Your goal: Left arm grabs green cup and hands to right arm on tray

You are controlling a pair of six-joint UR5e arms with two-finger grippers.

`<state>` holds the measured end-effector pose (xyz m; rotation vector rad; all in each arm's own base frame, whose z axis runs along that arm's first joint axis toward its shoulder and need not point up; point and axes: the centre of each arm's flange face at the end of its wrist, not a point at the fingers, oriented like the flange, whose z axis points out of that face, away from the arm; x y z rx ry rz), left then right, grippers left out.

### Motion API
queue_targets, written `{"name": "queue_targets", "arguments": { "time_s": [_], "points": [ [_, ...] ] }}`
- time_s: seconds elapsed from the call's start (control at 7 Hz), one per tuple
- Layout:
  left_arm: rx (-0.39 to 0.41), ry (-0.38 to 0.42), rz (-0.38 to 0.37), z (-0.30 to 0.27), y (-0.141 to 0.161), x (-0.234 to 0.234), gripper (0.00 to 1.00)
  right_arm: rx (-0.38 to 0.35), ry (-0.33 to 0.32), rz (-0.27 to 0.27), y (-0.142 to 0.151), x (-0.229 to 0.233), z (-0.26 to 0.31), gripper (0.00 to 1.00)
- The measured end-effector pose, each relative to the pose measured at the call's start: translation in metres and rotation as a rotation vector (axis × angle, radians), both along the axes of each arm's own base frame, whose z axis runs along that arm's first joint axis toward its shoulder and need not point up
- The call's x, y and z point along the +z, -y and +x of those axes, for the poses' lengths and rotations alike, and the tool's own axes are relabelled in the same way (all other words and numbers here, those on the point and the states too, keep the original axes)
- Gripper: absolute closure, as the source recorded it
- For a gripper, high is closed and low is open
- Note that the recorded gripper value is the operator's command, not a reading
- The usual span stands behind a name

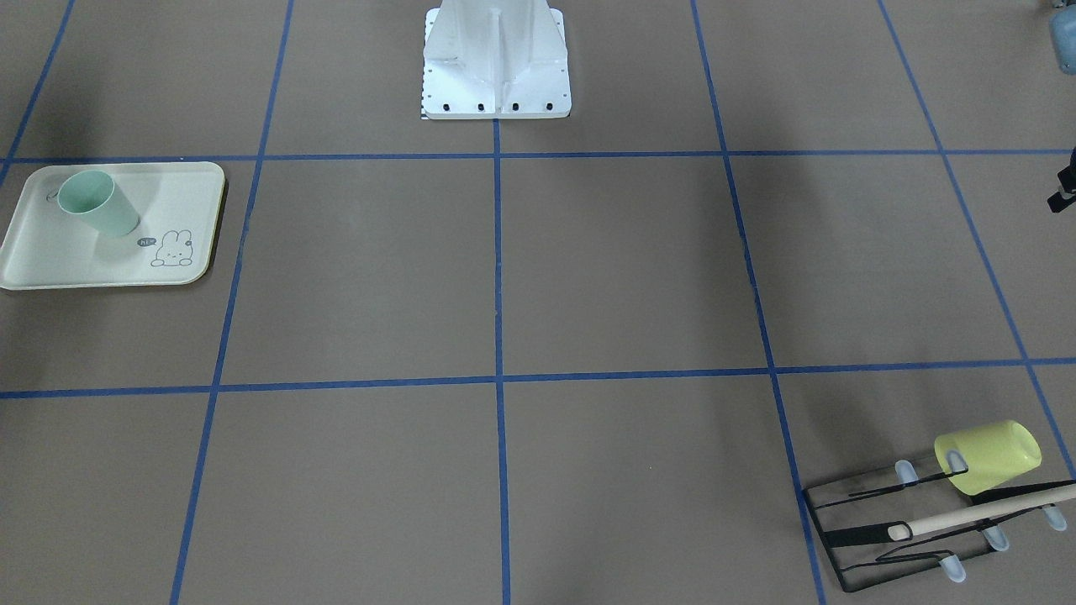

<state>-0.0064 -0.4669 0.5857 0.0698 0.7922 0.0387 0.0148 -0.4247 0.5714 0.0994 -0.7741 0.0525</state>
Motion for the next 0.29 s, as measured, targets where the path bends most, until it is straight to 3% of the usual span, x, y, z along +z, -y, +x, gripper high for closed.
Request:
{"name": "queue_targets", "arguments": {
  "time_s": [0.29],
  "points": [
    [-0.003,-0.001,0.003,-0.0012,-0.0004,-0.0019,0.00,0.000,0.005,0.001,-0.0011,-0.0011,0.0002,0.00]
  ]
}}
